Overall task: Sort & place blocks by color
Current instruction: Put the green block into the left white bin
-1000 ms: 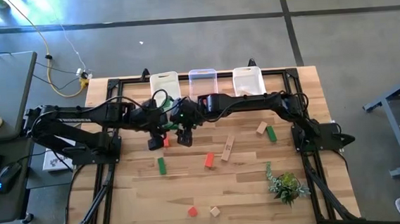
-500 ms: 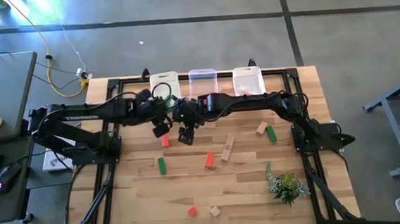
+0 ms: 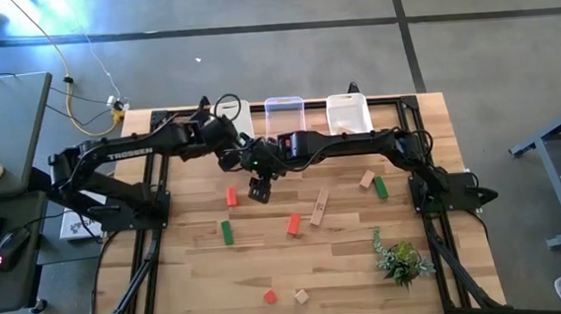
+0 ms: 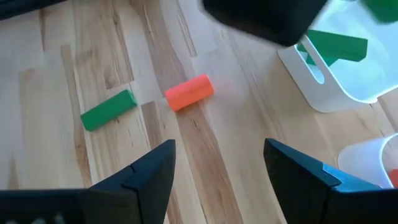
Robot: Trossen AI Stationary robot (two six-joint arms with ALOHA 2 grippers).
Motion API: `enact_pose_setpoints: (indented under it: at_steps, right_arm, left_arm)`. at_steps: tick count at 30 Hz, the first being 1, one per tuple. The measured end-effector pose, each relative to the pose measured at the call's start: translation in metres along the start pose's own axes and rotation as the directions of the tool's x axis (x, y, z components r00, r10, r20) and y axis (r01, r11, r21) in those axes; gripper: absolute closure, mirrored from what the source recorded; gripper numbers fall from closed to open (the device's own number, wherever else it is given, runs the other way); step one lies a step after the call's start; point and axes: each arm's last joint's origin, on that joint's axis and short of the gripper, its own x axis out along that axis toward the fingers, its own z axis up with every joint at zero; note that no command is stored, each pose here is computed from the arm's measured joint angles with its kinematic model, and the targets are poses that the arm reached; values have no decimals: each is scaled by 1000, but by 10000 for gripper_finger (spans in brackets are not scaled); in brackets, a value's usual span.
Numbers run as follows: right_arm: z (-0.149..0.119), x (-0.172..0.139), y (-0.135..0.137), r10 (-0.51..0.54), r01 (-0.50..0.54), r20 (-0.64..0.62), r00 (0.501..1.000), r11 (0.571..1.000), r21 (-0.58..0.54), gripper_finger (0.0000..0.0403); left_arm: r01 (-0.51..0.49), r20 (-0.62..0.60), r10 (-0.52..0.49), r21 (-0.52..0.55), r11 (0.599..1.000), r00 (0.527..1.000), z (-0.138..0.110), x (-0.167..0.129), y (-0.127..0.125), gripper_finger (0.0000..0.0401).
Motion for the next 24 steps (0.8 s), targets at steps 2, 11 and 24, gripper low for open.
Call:
enact_pose_setpoints:
  at_steps: [2, 11, 24]
  right_arm:
    - [0, 0, 1, 2, -2, 3, 1000, 1000, 7, 171]
    - [0, 0, 3, 3, -4, 6, 1000, 1000, 20, 171]
    - [-6, -2, 22, -24, 24, 15, 1000, 1000, -9, 171]
  left_arm:
    - [-9, -6, 8, -36, 999, 1000, 2, 6, 6, 294]
    - [10, -33, -15, -136, 991, 999, 6, 30, 31, 294]
    - [57, -108, -82, -219, 974, 991, 5, 68, 45, 291]
